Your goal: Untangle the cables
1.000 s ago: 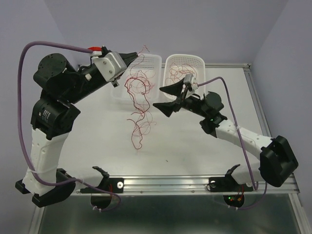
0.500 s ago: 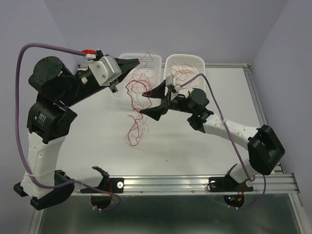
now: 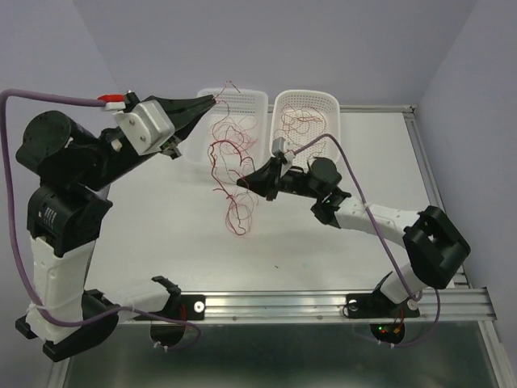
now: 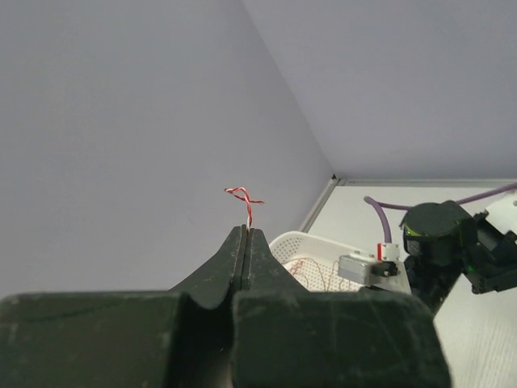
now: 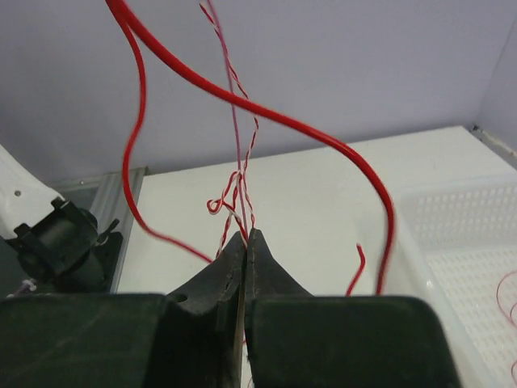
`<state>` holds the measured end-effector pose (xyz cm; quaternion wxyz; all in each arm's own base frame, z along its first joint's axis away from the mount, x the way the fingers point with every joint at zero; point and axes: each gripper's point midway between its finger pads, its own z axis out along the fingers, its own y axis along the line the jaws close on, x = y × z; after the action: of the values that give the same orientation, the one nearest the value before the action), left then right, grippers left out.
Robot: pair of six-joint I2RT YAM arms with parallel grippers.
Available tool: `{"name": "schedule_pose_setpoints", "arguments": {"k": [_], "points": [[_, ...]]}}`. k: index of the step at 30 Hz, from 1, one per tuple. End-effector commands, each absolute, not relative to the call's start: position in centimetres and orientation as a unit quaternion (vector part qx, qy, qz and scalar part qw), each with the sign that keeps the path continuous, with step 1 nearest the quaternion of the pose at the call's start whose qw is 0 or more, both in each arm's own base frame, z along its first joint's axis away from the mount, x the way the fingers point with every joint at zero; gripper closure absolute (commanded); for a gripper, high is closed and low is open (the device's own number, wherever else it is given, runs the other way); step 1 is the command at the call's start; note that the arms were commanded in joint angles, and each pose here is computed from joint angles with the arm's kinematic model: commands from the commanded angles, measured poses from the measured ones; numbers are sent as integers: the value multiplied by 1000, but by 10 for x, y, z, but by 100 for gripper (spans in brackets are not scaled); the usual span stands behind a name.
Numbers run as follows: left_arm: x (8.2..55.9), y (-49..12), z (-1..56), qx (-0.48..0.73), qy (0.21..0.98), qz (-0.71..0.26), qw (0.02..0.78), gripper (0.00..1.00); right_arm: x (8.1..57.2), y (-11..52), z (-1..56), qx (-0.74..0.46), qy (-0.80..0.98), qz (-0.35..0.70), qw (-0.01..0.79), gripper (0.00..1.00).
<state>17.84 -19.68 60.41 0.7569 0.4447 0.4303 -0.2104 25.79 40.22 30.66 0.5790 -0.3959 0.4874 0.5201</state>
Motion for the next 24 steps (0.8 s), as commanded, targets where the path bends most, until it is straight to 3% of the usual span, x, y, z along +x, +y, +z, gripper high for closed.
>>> {"name": "schedule_pose_setpoints", "arguments": {"k": [1, 14, 24], "points": [[157, -173, 649, 404, 374, -186, 814, 100, 247, 385, 289, -376, 502, 510, 589, 99], [175, -121, 672, 301, 387, -72, 868, 100, 224, 312, 151, -267, 667, 444, 535, 99], [169, -99, 675, 275, 393, -36, 877, 100, 203, 276, 162, -226, 666, 444, 555, 99]]}}
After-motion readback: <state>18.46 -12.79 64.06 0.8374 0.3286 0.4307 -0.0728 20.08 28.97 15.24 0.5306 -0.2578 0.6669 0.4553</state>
